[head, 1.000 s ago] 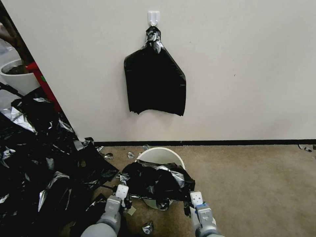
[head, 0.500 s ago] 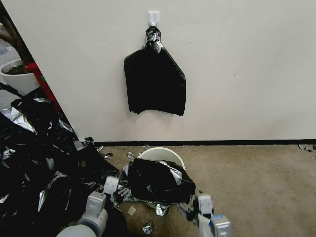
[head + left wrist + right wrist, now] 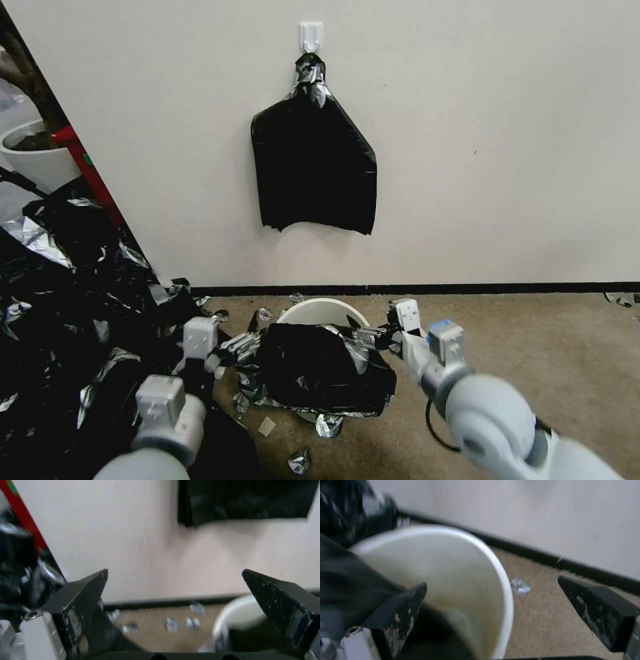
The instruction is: Place a trash bag onto the trash bin.
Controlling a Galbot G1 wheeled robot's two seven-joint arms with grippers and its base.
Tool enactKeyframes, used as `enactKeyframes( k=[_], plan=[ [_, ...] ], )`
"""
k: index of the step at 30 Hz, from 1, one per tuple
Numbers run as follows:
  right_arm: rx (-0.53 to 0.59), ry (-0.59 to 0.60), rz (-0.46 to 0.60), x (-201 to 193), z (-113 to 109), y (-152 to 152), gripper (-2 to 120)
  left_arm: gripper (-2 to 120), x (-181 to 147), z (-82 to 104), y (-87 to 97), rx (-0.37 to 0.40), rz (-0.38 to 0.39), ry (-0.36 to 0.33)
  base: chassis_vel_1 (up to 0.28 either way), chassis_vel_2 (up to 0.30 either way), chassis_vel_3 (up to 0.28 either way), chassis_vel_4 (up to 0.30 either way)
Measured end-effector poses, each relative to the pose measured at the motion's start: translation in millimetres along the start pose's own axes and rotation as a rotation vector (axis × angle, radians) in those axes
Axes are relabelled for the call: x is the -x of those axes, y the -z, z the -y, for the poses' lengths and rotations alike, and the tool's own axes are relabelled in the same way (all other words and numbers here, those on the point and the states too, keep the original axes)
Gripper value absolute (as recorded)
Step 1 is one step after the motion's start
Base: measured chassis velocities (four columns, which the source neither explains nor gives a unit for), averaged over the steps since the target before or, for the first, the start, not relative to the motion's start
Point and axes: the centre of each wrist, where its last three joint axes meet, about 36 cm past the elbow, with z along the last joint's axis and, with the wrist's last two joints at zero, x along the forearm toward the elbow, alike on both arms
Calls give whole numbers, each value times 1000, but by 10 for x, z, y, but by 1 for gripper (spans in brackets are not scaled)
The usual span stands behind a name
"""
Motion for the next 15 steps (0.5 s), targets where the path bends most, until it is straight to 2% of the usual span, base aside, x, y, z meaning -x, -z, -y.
enactKeyframes(
  k=[1, 3, 4, 11, 15],
  plan=[
    [0, 0, 0, 0, 0, 0, 100, 100, 0, 0, 0, 0, 0, 0, 0, 0, 0, 0],
    [-24, 47, -36, 267, 265, 52, 100, 100, 25, -50, 23, -3, 27, 21, 0, 0, 0, 0],
    [-26, 53, -40, 318, 305, 66, 100, 100, 21, -60, 19, -5, 28, 28, 0, 0, 0, 0],
    [-13, 61, -44, 678, 411, 195, 100, 100, 59, -116, 57, -23, 52, 55, 0, 0, 0, 0],
    [-55, 119, -74, 866, 471, 163, 96, 100, 78, -118, 71, -31, 60, 59, 0, 0, 0, 0]
  ],
)
